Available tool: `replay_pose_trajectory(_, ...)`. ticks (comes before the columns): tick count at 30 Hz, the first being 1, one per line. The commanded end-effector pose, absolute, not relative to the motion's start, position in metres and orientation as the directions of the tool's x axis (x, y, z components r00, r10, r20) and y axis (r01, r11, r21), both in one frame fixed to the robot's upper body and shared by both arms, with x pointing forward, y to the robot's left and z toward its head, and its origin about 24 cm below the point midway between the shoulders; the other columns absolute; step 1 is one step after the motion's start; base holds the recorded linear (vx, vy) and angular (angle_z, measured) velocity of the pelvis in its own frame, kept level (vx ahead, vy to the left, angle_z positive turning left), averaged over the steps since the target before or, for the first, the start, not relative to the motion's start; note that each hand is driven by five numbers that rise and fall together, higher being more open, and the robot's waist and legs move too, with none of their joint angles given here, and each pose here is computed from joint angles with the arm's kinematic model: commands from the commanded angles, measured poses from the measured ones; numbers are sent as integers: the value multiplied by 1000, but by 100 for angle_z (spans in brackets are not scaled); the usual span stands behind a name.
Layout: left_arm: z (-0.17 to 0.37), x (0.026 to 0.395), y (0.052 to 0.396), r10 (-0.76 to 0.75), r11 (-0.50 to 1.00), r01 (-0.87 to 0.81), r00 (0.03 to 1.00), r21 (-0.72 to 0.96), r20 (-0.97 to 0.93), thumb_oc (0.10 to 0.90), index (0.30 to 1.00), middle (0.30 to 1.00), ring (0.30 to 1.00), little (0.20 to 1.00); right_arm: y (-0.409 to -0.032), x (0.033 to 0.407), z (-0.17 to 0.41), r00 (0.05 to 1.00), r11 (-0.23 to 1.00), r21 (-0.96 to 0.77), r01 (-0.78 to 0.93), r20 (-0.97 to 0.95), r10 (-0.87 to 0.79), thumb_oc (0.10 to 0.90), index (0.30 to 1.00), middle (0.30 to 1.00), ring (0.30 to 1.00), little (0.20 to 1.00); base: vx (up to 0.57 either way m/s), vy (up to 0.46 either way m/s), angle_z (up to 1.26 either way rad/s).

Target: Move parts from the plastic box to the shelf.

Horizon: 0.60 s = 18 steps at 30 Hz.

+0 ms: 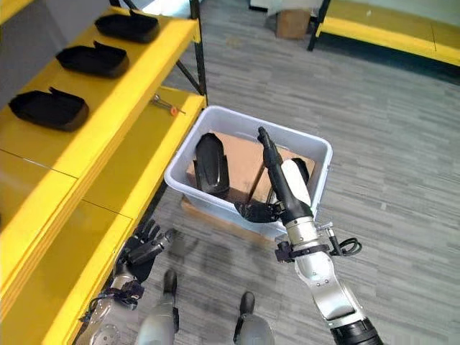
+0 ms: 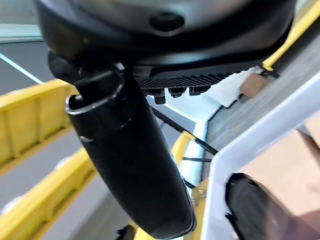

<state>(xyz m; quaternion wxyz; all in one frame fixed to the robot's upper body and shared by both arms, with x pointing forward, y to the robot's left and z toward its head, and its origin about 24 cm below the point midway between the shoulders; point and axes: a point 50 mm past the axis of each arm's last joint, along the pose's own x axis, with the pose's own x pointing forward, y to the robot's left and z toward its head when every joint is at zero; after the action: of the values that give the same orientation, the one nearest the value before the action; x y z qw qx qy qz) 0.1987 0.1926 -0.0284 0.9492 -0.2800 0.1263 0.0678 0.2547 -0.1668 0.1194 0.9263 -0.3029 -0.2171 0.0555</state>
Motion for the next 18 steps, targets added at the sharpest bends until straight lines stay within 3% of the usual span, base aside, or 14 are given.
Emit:
replay_pose_trajectory(1, 10, 208, 214, 132, 856, -148, 989, -496, -67, 900, 1000, 1000, 1000, 1000, -154, 251, 176, 735, 875, -479, 70, 618, 279, 900, 1000, 1000, 1000, 1000, 360, 347, -175)
replay_pose_trajectory(4, 11, 210, 217, 118, 870, -129, 992, -475, -55, 900, 1000, 1000, 1000, 1000, -160, 248, 173, 747, 874, -477, 88, 612, 258, 900, 1000, 1000, 1000, 1000, 189, 219, -228)
replay_pose_trajectory(18, 29, 221, 224, 128, 897, -110, 992, -428, 14, 900, 1000, 1000, 1000, 1000, -128, 254, 170, 721, 830, -558, -10, 571, 393, 900, 1000, 1000, 1000, 1000, 44, 140, -28)
